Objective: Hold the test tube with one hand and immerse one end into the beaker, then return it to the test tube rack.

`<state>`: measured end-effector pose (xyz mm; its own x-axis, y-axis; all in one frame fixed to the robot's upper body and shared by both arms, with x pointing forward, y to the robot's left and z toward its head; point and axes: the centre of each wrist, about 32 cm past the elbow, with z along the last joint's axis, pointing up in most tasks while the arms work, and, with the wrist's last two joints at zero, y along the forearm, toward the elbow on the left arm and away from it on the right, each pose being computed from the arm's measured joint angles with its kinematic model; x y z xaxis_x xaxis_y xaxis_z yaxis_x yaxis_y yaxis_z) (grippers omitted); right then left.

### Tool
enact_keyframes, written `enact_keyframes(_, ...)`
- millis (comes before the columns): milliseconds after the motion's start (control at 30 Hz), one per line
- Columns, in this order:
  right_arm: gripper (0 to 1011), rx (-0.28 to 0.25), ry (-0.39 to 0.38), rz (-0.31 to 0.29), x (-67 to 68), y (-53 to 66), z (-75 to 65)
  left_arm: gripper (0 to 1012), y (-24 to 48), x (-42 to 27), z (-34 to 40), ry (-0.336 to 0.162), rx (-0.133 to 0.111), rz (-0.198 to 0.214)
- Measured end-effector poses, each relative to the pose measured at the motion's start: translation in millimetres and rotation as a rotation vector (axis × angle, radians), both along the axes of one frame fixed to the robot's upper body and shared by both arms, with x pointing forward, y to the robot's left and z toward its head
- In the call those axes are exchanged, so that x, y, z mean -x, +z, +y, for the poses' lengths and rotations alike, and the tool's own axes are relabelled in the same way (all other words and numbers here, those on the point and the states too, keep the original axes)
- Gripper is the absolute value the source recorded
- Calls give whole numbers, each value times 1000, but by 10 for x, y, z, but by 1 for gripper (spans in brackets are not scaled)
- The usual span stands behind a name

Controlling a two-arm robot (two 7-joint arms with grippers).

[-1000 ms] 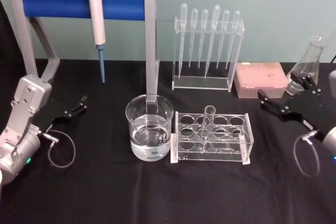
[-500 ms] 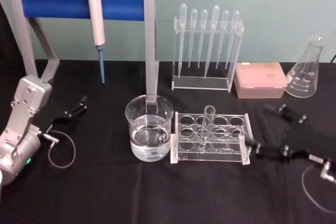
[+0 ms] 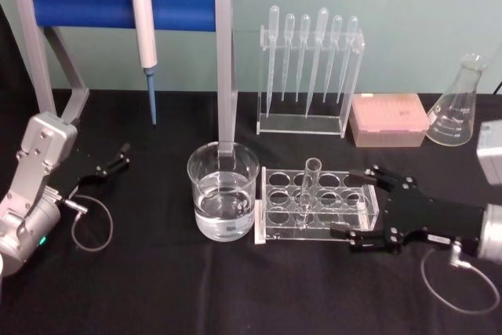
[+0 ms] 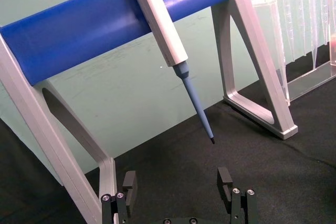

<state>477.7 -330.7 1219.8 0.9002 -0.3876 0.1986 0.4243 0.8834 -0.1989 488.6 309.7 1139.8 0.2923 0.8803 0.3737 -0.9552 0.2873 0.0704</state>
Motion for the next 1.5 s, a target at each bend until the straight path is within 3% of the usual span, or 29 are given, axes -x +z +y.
enact_keyframes(333, 1003, -15, 34, 33, -290, -32, 140, 1000, 0, 0, 0, 0, 0, 0)
enact_keyframes(700, 1003, 0, 53, 34, -476, -36, 283, 1000, 0, 0, 0, 0, 0, 0)
enact_keyframes(1100, 1003, 2, 46, 24, -559, -96, 374, 1000, 0, 0, 0, 0, 0, 0)
enact_keyframes(1500, 995, 2, 46, 23, -555, -87, 368, 1000, 0, 0, 0, 0, 0, 0)
